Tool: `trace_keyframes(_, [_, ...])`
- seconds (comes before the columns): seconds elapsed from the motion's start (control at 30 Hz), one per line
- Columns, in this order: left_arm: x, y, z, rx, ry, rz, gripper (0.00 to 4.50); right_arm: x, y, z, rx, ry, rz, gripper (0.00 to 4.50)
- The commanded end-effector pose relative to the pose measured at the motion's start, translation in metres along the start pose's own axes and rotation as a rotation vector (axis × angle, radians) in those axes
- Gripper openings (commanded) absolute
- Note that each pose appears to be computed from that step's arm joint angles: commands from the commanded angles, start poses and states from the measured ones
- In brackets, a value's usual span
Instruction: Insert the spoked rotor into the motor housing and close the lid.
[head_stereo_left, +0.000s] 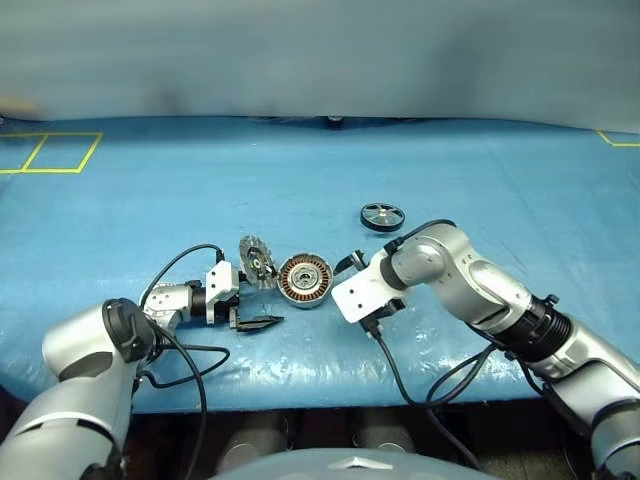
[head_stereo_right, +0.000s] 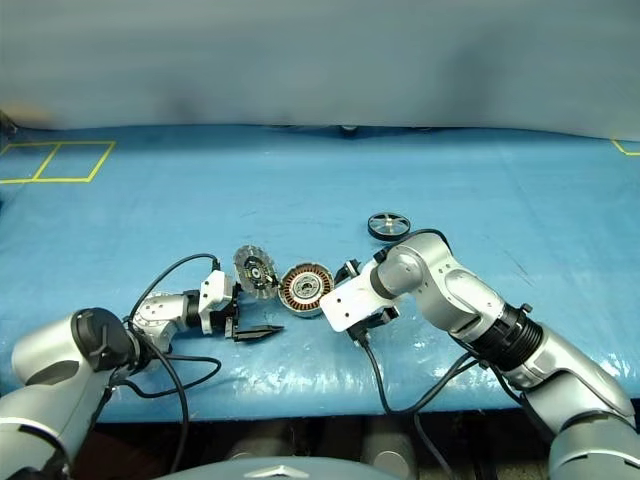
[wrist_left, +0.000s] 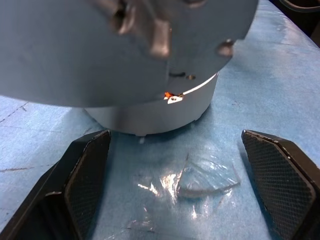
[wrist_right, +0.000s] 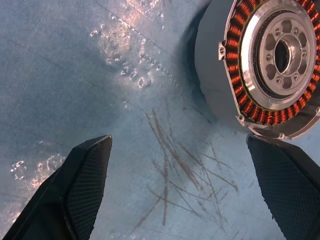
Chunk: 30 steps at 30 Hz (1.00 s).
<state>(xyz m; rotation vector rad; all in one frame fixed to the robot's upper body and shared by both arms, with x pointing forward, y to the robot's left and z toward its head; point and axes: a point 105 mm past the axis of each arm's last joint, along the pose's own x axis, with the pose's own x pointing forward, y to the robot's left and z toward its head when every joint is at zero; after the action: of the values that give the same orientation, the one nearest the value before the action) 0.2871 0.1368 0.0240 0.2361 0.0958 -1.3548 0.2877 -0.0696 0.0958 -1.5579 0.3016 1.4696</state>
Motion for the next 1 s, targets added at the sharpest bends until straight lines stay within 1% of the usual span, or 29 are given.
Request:
trace_keyframes(0.03, [0.005, -0.008, -0.003, -0.027, -0.007, -0.023, 4.45, -0.010, -0.018, 0.012, -0.080, 0.006, -0.054, 4.50])
trace_keyframes(0.17, [0.005, -0.008, -0.003, -0.029, -0.004, -0.028, 4.45, -0.017, -0.029, 0.013, -0.102, 0.034, -0.094, 4.50])
trace_keyframes(0.47, [0.007, -0.011, -0.006, -0.042, -0.004, -0.032, 4.45, -0.026, -0.033, 0.012, -0.126, 0.067, -0.116, 4.50])
trace_keyframes(0.73, [0.008, -0.012, -0.007, -0.048, -0.003, -0.032, 4.45, -0.008, -0.021, 0.017, -0.141, 0.050, -0.045, 4.50])
trace_keyframes(1.0, [0.007, -0.015, -0.011, -0.059, 0.000, -0.025, 4.45, 0.002, -0.022, 0.025, -0.168, 0.037, -0.012, 4.50])
